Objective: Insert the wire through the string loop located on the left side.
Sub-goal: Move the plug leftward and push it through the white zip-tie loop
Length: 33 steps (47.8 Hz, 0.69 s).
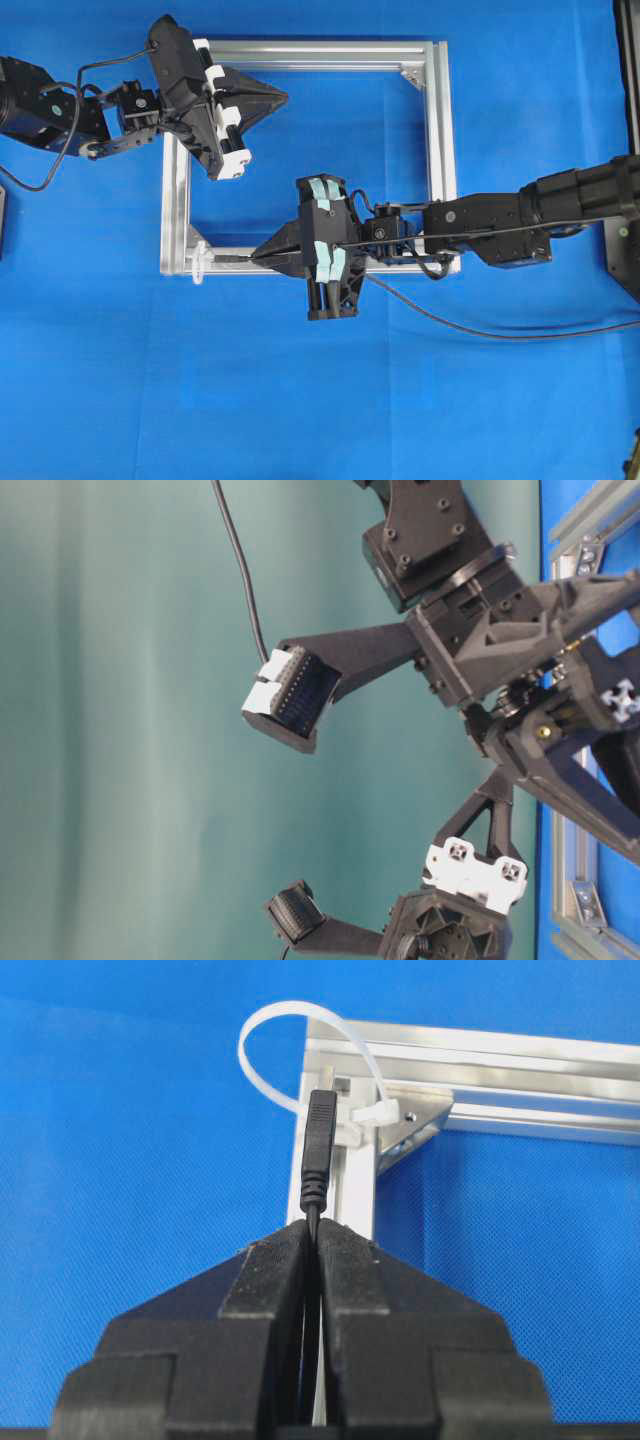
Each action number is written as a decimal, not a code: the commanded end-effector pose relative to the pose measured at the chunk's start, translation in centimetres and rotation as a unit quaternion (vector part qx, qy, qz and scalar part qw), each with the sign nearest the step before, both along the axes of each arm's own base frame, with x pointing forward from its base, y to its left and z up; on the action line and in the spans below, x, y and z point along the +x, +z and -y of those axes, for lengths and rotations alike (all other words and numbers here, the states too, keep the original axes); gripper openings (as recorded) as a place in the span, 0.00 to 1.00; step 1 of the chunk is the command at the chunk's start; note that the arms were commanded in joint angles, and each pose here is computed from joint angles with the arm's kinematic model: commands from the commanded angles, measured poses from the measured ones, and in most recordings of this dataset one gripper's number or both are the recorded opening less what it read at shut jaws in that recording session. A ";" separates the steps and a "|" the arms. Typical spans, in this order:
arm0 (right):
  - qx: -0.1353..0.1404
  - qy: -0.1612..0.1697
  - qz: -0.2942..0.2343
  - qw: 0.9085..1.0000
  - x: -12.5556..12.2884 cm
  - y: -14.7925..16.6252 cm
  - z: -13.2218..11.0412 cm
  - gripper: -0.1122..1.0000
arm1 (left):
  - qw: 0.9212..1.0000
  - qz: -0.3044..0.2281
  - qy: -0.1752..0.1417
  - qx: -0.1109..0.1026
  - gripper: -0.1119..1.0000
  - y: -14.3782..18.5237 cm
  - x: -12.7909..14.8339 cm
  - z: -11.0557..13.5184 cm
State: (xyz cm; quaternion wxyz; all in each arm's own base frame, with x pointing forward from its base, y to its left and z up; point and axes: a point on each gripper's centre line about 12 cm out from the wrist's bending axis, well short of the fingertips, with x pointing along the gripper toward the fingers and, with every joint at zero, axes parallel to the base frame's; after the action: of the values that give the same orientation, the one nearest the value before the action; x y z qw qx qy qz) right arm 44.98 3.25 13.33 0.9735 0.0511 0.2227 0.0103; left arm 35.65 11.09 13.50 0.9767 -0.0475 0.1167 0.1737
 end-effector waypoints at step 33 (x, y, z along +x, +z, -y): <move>0.001 -0.001 0.017 1.000 0.4 1.2 0.0 0.11 | 1.000 0.024 0.000 0.007 0.10 1.6 0.3 -0.1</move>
State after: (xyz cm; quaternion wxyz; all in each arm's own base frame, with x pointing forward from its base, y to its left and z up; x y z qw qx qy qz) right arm 44.98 3.25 13.33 0.9735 0.0511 0.2227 0.0103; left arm 35.64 11.15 13.50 0.9766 -0.0476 0.1167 0.1744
